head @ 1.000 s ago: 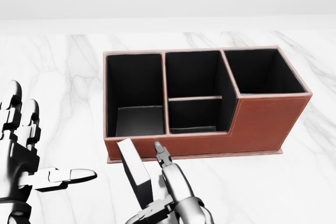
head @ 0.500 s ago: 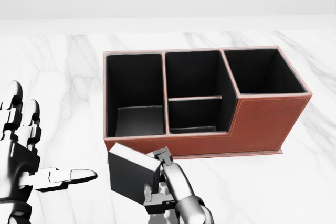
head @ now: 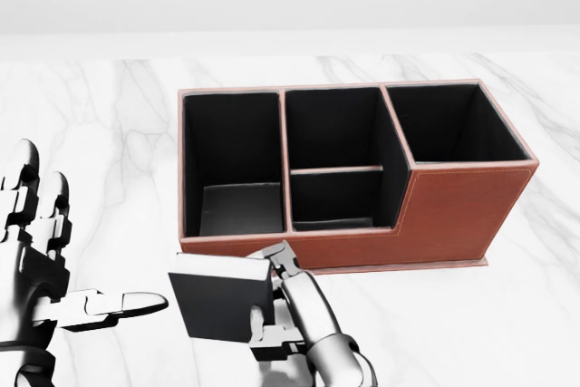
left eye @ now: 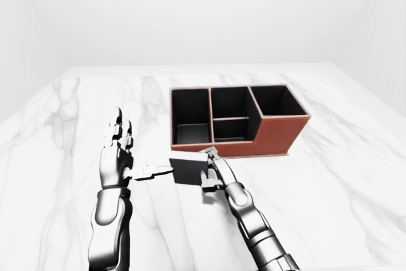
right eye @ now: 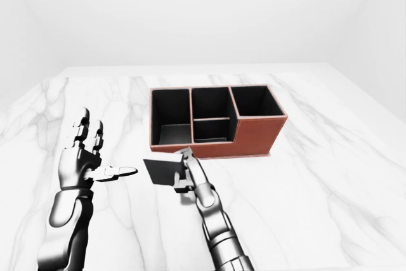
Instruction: Pick up the book and place it in the right compartment of the caddy.
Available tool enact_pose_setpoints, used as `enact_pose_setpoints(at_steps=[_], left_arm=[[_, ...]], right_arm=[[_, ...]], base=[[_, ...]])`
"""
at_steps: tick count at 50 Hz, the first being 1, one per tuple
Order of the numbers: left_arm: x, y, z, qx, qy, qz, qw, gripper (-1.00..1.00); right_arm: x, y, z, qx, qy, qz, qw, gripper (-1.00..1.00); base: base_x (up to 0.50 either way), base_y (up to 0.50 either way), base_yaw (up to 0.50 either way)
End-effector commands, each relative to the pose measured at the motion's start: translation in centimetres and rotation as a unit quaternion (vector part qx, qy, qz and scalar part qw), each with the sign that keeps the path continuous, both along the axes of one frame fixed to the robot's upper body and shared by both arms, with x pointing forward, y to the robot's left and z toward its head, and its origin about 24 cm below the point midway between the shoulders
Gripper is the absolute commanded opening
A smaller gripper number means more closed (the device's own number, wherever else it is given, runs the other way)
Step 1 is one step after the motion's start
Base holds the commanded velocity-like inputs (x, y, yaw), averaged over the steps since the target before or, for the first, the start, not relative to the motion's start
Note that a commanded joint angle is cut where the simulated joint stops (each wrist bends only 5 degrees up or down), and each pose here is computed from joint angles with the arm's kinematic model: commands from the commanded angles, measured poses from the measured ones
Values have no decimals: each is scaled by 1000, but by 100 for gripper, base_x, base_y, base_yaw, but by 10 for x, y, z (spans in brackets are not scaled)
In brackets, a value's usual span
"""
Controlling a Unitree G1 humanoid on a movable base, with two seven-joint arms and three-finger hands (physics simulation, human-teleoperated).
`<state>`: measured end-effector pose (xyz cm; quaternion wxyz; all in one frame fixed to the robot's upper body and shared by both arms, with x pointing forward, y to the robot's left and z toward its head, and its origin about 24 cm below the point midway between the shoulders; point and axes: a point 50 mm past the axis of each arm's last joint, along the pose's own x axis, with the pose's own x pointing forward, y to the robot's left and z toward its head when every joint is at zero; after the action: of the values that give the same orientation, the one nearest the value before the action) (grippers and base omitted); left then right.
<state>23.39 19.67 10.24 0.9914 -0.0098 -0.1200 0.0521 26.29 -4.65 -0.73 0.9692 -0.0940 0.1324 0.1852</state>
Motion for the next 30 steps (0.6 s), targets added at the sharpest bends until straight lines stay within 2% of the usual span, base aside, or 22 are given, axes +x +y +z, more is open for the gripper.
enact_pose_setpoints(at_steps=[1,15,23,30], left_arm=[[-1,0,2,0,0,1,1000,100],[-1,1,2,-1,0,1,1000,100],[0,1,0,-1,1,2,1000,100],[1,1,0,0,2,2,1000,100]], right_arm=[[2,-4,41,62,-77,-6,995,-100],[18,-18,100,112,-188,-33,975,-100],[36,-37,144,136,-263,-55,954,-100],[47,-48,168,148,-299,-71,940,-100]], base=[[0,0,0],[0,0,0],[0,0,0],[0,0,0]])
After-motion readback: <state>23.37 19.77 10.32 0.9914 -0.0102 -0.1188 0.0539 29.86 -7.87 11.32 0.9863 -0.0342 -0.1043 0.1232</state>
